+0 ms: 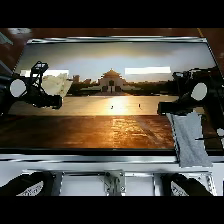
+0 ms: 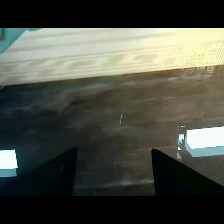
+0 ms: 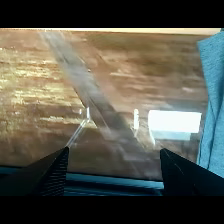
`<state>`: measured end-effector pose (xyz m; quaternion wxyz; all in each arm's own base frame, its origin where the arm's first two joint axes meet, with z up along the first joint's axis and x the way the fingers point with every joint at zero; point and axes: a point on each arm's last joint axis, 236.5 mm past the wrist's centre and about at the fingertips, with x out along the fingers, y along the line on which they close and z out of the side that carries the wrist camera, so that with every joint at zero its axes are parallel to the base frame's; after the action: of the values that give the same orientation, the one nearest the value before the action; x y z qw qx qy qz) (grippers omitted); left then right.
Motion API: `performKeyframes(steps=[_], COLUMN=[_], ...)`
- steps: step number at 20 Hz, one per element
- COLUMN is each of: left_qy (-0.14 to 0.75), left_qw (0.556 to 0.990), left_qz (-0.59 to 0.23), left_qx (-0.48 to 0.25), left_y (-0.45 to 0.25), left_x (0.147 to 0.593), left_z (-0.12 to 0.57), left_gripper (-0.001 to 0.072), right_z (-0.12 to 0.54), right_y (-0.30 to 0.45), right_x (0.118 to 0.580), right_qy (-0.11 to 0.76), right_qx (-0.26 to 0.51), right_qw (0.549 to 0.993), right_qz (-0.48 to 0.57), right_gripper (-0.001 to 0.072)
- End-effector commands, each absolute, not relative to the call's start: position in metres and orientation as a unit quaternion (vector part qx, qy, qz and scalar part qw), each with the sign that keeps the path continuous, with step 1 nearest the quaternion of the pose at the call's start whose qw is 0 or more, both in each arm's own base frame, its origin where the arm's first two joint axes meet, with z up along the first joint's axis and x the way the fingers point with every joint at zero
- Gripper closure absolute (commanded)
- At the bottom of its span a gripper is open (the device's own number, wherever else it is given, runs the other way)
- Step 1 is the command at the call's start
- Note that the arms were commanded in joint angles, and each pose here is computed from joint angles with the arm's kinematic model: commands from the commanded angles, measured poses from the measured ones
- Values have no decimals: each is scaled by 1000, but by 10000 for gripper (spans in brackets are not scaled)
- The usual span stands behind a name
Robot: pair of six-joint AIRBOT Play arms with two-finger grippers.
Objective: Fold the shirts.
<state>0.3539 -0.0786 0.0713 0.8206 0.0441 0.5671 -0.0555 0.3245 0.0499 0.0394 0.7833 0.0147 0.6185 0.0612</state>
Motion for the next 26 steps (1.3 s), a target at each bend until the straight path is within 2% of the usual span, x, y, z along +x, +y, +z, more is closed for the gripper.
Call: performKeyframes(steps=[1, 8, 18, 23, 26], left_qy=[567, 567, 571, 528, 498], left_qw=[821, 821, 818, 846, 867], left_qz=[-55, -55, -57, -65, -11], left_qx=[44, 44, 41, 38, 16], left_y=[-78, -78, -80, -89, -54], left_x=[354, 354, 354, 387, 425], left_z=[71, 71, 68, 66, 69], left_gripper=[165, 165, 164, 164, 153], right_z=[40, 40, 46, 46, 44], right_y=[50, 50, 51, 55, 60], right_x=[325, 325, 346, 345, 344], right_qy=[617, 617, 581, 581, 585], right_qx=[15, 16, 19, 25, 36], right_qw=[784, 784, 811, 811, 807], right_qz=[61, 62, 61, 65, 72], right_gripper=[16, 16, 16, 17, 17])
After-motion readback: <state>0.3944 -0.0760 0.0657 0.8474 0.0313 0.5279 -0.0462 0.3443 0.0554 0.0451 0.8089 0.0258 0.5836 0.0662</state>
